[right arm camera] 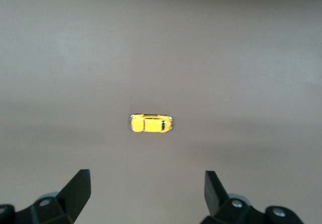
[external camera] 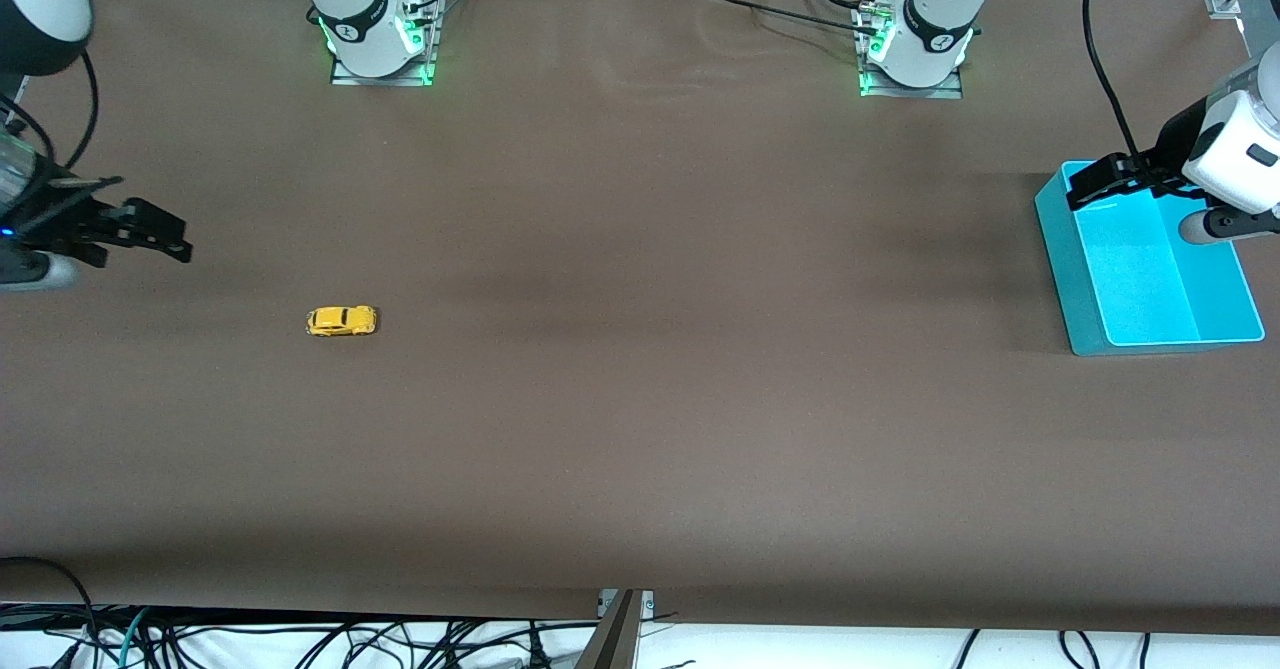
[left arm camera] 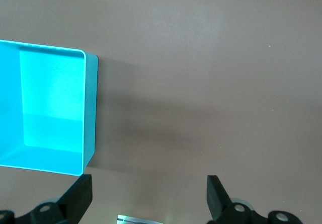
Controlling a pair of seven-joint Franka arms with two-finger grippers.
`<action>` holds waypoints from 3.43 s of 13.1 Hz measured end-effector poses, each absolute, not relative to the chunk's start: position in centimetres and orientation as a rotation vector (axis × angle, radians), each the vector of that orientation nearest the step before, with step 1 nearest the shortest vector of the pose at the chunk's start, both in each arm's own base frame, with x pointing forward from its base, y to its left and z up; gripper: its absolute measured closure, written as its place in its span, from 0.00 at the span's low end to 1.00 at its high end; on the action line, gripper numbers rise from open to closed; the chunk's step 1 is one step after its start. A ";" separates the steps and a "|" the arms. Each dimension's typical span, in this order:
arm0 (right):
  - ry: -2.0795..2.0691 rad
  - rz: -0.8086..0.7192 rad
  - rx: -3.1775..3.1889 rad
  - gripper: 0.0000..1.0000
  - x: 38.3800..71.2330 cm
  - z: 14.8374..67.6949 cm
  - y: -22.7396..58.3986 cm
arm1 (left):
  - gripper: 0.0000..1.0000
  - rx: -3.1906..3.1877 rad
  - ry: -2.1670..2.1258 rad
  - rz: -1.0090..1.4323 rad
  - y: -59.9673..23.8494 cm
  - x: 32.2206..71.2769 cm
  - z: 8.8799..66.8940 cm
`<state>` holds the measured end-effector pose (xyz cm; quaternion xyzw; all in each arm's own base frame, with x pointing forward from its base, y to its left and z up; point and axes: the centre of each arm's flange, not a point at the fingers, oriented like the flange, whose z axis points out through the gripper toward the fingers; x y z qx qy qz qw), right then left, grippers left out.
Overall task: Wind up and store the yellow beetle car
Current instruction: 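Reach the right gripper over the yellow beetle car, then lower the right gripper and close it on the yellow car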
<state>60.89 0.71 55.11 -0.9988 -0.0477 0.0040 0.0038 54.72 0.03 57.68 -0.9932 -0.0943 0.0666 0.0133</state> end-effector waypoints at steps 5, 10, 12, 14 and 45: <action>-0.263 0.162 -3.121 0.00 62.2 49.7 4.5 | 0.00 -3.094 -0.308 0.205 0.5 54.7 57.7; -0.757 0.314 -3.003 0.00 63.9 42.0 6.1 | 0.00 -3.094 -0.310 0.205 0.6 54.7 57.7; -0.942 0.332 -2.941 0.00 64.6 38.9 6.1 | 0.00 -3.094 -0.310 0.205 0.6 54.7 57.7; -1.146 0.314 -2.864 0.00 64.9 35.9 6.1 | 0.00 -3.094 -0.309 0.205 0.6 54.7 57.7; -2.296 0.016 -2.207 0.24 56.9 20.9 1.0 | 0.00 -3.094 -0.304 0.205 0.4 54.8 57.7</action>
